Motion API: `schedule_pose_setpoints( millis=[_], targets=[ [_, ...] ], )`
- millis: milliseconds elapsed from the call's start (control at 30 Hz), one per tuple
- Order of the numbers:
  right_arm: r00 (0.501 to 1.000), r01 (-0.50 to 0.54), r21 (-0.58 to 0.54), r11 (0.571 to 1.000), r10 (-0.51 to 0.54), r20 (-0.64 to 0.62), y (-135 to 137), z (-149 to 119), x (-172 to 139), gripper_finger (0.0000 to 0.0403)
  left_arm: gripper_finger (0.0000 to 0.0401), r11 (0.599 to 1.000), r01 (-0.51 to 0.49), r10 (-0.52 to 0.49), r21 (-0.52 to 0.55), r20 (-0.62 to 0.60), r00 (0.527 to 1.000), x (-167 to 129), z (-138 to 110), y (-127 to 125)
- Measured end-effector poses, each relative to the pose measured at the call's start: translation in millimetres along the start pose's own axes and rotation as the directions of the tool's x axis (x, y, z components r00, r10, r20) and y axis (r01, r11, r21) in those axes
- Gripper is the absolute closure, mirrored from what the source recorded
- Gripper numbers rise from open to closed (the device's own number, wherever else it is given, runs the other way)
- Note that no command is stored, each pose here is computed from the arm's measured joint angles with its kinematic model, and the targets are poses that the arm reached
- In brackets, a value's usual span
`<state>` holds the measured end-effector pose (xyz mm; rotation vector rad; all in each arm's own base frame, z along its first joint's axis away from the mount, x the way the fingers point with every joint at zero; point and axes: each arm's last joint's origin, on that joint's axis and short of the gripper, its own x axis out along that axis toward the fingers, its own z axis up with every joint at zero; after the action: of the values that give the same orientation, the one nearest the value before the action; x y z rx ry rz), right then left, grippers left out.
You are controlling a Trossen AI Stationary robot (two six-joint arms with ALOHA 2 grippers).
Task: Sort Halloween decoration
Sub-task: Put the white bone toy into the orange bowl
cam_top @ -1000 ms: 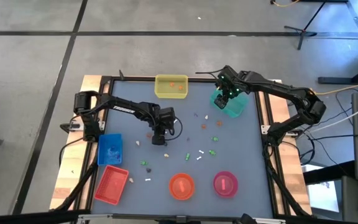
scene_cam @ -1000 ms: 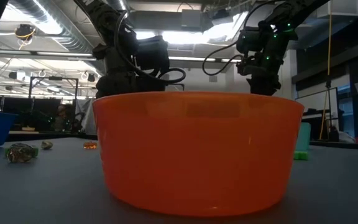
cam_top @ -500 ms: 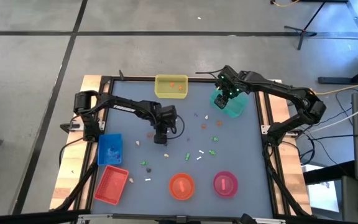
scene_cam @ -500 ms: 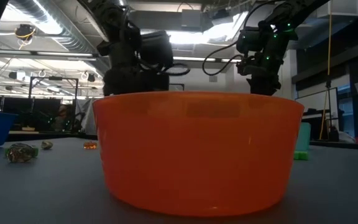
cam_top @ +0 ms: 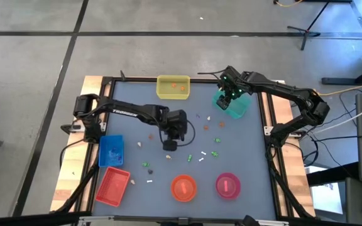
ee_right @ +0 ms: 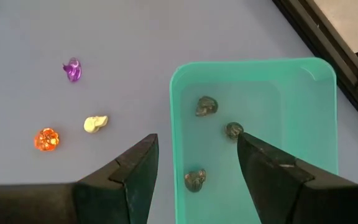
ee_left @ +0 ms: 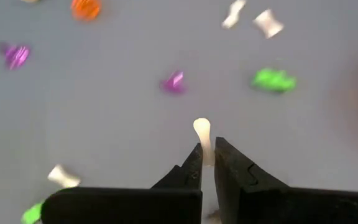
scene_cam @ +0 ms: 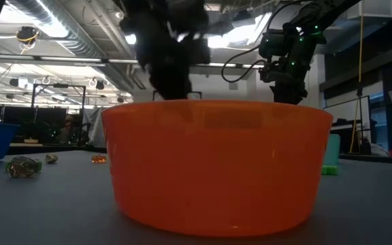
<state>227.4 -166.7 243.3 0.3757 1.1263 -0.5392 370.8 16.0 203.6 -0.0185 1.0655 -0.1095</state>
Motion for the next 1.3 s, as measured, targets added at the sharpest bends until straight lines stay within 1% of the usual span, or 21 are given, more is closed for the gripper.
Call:
schedule_pose_setpoints(
  millis=[200,433,600,733,867,967,1100,1300],
  targets=[
    [0.998,0.0,-0.001,1.0,0.0,0.067,0.0,6.4,-0.2,0.0185,0.0396,0.998,0.058,-0.059,0.015,0.079,0.995,-5.4,18.0,-44.4],
    [0.995,0.001,0.0,1.0,0.0,0.1,0.0,9.6,-0.5,0.0185,0.0396,0.988,0.15,-0.154,0.034,0.133,0.979,-4.9,19.5,-107.8],
    [0.995,-0.002,0.03,1.0,-0.001,0.099,-0.1,9.6,-0.5,0.0185,0.0396,0.978,0.169,-0.19,0.119,0.195,0.962,-8.0,18.0,-149.5],
    [0.995,-0.007,0.075,0.997,0.0,0.098,0.0,9.5,-0.5,0.0185,0.0396,0.973,0.16,-0.197,0.168,0.226,0.954,-10.9,13.9,-174.5],
    [0.995,-0.011,0.11,0.994,0.0,0.098,0.0,9.4,-0.5,0.0185,0.0395,0.972,0.127,-0.175,0.198,0.248,0.953,-13.2,9.7,-190.6],
    [0.995,-0.029,0.111,0.993,0.018,0.098,0.6,9.4,-0.5,0.0185,0.0385,0.975,0.099,-0.15,0.201,0.258,0.954,-13.8,8.1,-194.8],
    [0.992,-0.09,0.108,0.99,0.079,0.098,2.4,9.4,-0.6,0.0185,0.036,0.978,0.075,-0.127,0.195,0.269,0.955,-13.9,8.5,-194.5],
    [0.988,-0.127,0.103,0.987,0.117,0.097,3.6,9.4,-0.7,0.0185,0.0316,0.982,0.074,-0.12,0.173,0.271,0.955,-13.6,9.1,-192.7]
  ],
)
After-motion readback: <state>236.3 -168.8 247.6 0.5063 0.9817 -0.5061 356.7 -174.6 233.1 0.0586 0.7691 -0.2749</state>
